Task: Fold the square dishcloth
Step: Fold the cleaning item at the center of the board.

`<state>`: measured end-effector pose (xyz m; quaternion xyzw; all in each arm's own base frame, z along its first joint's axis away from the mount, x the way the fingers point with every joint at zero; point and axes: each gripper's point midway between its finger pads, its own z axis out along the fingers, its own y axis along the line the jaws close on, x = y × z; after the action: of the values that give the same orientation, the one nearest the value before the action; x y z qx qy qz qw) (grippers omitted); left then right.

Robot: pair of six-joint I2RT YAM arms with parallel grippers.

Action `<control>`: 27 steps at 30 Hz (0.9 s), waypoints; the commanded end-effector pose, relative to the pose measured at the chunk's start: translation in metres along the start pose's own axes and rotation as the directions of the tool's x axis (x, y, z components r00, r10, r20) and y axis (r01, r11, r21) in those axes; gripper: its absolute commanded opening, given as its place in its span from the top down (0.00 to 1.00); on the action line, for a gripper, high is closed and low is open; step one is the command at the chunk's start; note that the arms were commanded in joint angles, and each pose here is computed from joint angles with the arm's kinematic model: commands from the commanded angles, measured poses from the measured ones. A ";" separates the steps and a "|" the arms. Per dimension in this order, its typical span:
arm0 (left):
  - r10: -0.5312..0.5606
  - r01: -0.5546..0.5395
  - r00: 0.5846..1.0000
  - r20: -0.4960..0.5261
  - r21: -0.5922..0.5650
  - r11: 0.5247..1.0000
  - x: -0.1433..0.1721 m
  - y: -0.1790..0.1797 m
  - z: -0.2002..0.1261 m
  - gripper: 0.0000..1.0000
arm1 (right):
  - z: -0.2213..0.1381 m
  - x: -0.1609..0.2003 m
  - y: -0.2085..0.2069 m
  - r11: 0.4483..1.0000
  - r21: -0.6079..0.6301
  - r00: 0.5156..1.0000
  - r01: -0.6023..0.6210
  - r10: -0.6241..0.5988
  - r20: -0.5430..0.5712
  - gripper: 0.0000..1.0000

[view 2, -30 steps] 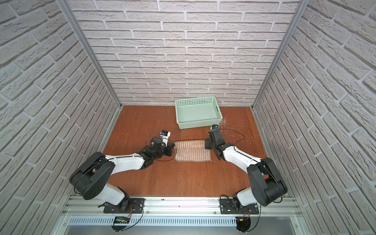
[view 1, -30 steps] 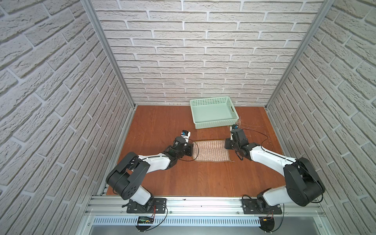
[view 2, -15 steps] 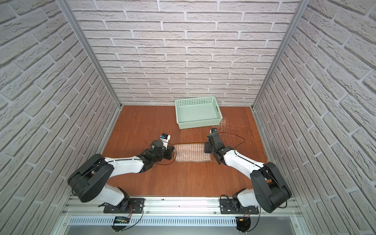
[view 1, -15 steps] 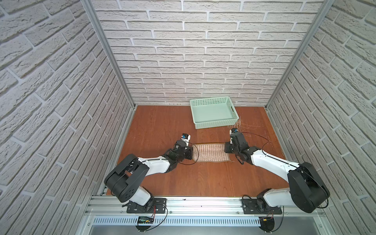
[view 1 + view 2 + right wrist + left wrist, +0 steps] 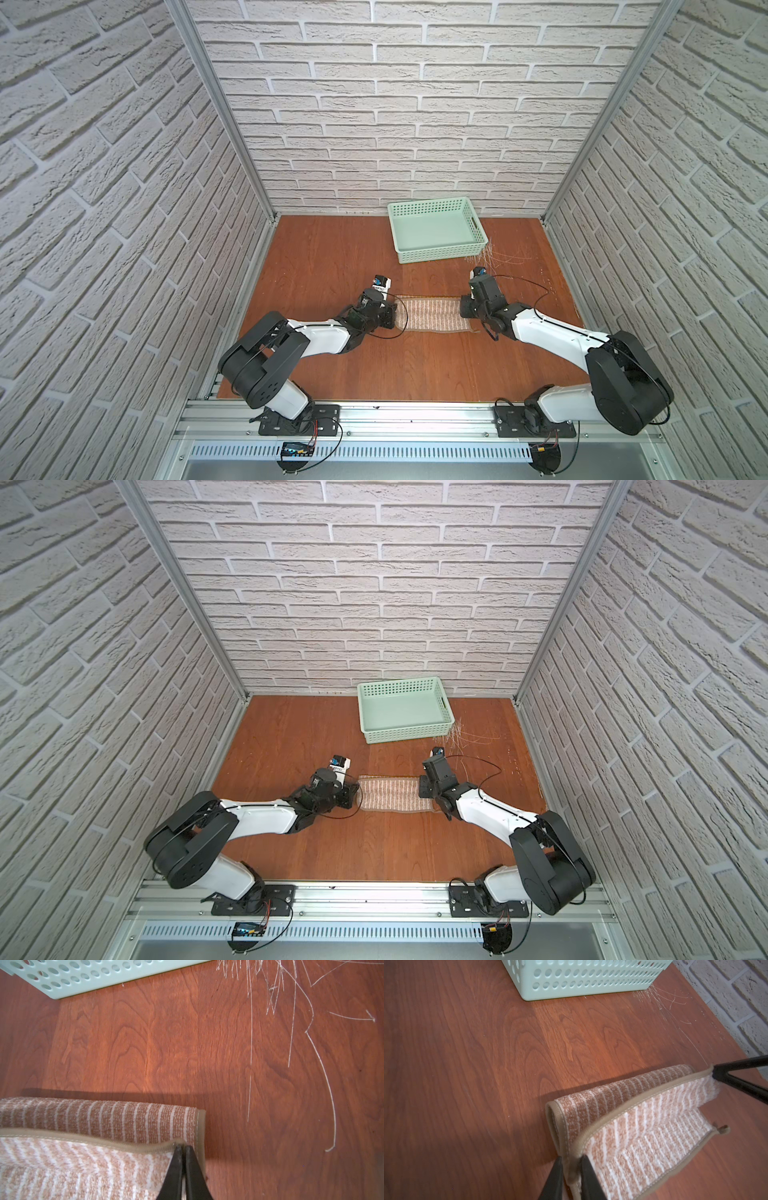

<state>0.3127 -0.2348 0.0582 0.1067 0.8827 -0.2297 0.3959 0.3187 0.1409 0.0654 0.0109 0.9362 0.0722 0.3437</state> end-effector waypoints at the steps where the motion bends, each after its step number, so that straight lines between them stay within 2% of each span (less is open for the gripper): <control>1: -0.004 0.004 1.000 0.001 0.003 1.000 0.006 -0.001 0.000 0.79 | 0.000 0.007 -0.004 1.000 0.019 1.000 -0.007 0.007 -0.001 0.87; 7: -0.018 0.018 0.999 -0.027 -0.001 1.000 0.019 0.001 0.002 0.73 | 0.001 0.022 -0.007 0.999 0.025 0.999 -0.026 0.027 -0.034 0.80; 14: -0.026 0.027 0.998 -0.051 0.013 1.000 0.032 -0.001 -0.005 0.55 | -0.006 0.038 -0.014 0.997 0.046 0.996 -0.059 0.062 -0.068 0.73; 17: -0.029 0.031 0.998 -0.059 0.022 0.999 0.034 -0.003 -0.008 0.46 | -0.011 0.042 -0.017 0.996 0.054 0.994 -0.073 0.077 -0.076 0.70; 19: -0.026 0.028 0.998 -0.060 0.032 0.999 0.034 -0.007 -0.011 0.36 | -0.015 0.044 -0.019 0.995 0.062 0.993 -0.077 0.082 -0.081 0.67; 22: -0.019 0.021 0.998 -0.057 0.041 0.999 0.033 -0.010 -0.018 0.09 | -0.019 0.048 -0.024 0.993 0.084 0.992 -0.082 0.089 -0.093 0.64; 23: -0.015 0.018 0.998 -0.059 0.040 0.999 0.034 -0.011 -0.020 0.03 | -0.021 0.049 -0.025 0.993 0.090 0.991 -0.081 0.090 -0.100 0.63; 27: -0.016 0.018 0.998 -0.060 0.032 0.999 0.036 -0.010 -0.030 0.02 | -0.024 0.059 -0.032 0.988 0.127 0.984 -0.093 0.110 -0.139 0.63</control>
<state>0.2753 -0.2340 0.0552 0.1093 0.8873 -0.2494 0.3722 0.2722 0.1207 0.0459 0.0603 0.9538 0.0560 0.2890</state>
